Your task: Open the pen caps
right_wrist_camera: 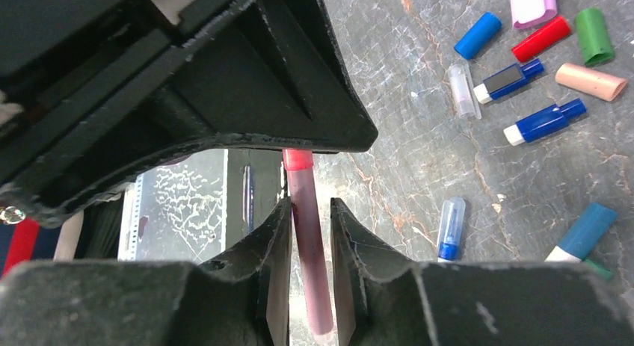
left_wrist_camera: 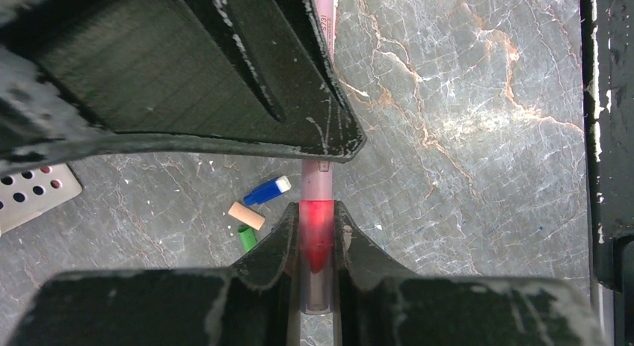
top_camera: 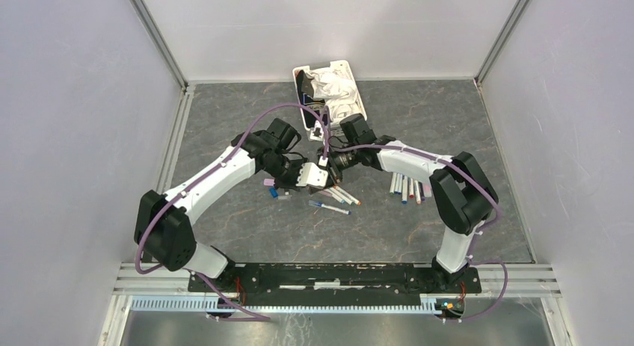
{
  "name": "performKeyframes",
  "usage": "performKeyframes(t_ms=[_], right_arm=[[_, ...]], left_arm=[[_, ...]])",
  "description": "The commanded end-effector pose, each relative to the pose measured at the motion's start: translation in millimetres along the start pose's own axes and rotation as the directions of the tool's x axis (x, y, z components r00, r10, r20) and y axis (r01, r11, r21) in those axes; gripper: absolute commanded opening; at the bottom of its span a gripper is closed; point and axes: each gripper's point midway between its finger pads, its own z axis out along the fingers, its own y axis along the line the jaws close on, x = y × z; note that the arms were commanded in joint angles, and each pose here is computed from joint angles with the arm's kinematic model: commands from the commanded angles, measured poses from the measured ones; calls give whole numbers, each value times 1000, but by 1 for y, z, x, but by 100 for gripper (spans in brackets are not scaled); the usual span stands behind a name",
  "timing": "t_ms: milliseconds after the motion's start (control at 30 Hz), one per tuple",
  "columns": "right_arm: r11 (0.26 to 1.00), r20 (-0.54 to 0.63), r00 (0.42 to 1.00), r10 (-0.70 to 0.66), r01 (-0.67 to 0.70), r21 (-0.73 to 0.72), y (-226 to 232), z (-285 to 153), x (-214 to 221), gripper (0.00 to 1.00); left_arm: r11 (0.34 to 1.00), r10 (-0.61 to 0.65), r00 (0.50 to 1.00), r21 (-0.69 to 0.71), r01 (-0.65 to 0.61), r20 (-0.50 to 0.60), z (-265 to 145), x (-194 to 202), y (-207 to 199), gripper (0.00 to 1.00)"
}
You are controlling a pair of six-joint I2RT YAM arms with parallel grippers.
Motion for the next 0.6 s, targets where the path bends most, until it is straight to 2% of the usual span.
performKeyframes(t_ms=[0,67,200,400,567], right_arm=[[1000,2,1000,-6,6,-22,-2,8,-3,29],[1000,0,1000,-3,3,-28,-3,8,0,26],[1000,0,1000,-7,7,-25,0,5,5,0],[998,-22,1000,2,0,69,-8,-18,34,0],[982,-10,997,74,-71,176,-25,-42,61,0]], left_arm=[[998,42,999,-43,-41,23,-9,-13,11,2],[998,42,999,-48,-41,23,-10,-14,12,2],[998,39,999,-54,-39,6,-11,-11,14,2],[996,28,995,-81,-36,-92,-22,19,23,2],[994,4,987,-112,-22,-163,-40,53,34,2]])
